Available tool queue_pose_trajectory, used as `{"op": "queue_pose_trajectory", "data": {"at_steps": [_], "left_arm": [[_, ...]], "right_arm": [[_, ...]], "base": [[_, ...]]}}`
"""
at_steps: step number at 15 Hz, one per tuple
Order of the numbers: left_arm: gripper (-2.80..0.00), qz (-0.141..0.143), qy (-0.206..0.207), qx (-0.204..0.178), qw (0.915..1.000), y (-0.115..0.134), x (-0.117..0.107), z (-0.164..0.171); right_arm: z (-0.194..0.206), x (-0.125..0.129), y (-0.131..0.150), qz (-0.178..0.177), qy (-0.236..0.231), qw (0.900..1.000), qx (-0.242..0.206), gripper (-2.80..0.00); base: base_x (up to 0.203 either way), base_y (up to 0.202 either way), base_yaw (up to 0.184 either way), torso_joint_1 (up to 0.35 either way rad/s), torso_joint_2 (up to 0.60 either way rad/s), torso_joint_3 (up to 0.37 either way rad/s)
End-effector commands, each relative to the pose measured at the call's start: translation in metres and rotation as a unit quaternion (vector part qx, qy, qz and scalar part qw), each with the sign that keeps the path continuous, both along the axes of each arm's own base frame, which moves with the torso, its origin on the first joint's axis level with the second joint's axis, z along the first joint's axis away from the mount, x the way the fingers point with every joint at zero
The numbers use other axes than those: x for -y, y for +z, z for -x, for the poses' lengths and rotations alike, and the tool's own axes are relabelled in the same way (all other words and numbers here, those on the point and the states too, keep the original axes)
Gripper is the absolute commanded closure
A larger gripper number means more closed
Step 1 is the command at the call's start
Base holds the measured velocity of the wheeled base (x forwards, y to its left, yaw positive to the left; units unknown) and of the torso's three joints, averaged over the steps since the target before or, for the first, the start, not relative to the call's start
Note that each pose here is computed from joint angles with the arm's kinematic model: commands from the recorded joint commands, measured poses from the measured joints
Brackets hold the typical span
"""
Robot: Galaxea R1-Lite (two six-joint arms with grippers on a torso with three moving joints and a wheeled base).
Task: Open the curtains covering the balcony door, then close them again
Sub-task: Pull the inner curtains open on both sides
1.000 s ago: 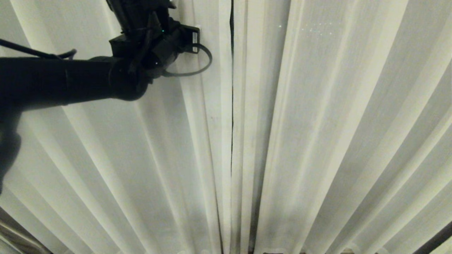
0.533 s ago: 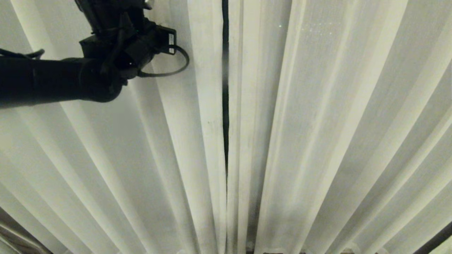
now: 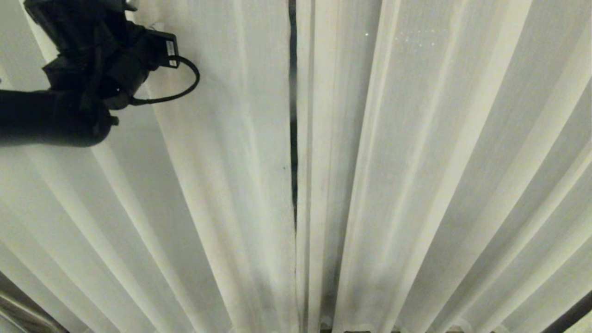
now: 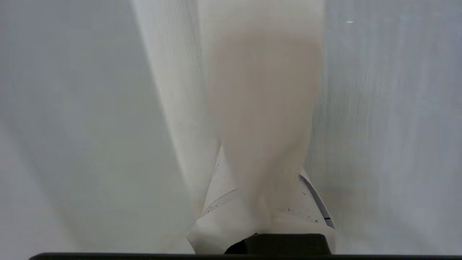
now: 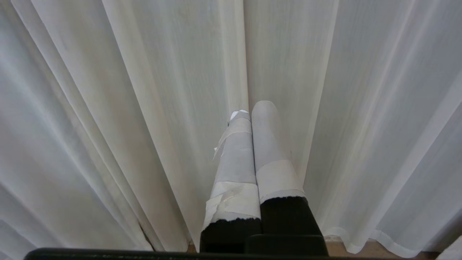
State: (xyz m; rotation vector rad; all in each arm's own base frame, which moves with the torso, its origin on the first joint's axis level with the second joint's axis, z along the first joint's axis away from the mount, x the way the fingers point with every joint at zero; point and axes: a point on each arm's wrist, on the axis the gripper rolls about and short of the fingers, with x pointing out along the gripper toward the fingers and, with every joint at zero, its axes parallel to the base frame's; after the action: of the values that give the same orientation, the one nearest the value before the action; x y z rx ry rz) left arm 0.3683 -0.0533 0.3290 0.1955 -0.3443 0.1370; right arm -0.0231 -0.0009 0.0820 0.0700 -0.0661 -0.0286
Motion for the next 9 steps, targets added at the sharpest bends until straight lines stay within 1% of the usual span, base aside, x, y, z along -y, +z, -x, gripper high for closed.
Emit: {"op": "queue_pose_trajectory", "data": {"at_steps": [1, 4, 6, 9], "left_arm": [[0.0, 0.001, 0.016, 0.006, 0.9999, 0.003, -0.011, 0.002], [0.0, 0.002, 0.029, -0.003, 0.9996, -0.001, -0.022, 0.005], [0.0, 0.008, 0.032, -0.005, 0.9994, -0.003, -0.026, 0.007], [0.0, 0.008, 0.039, -0.007, 0.9992, -0.004, -0.032, 0.006]], "right_arm": [[0.0, 0.0, 0.0, 0.0, 0.0, 1.0, 0.0, 0.0], [0.0, 0.0, 0.0, 0.0, 0.0, 1.0, 0.0, 0.0], [0.0, 0.0, 0.0, 0.0, 0.0, 1.0, 0.0, 0.0], [0.0, 0.0, 0.0, 0.0, 0.0, 1.0, 0.0, 0.0]], "base": [[0.0, 0.0, 0.0, 0.0, 0.0, 0.0], [0.0, 0.0, 0.0, 0.0, 0.0, 0.0], [0.0, 0.0, 0.0, 0.0, 0.0, 0.0], [0.0, 0.0, 0.0, 0.0, 0.0, 0.0]]}}
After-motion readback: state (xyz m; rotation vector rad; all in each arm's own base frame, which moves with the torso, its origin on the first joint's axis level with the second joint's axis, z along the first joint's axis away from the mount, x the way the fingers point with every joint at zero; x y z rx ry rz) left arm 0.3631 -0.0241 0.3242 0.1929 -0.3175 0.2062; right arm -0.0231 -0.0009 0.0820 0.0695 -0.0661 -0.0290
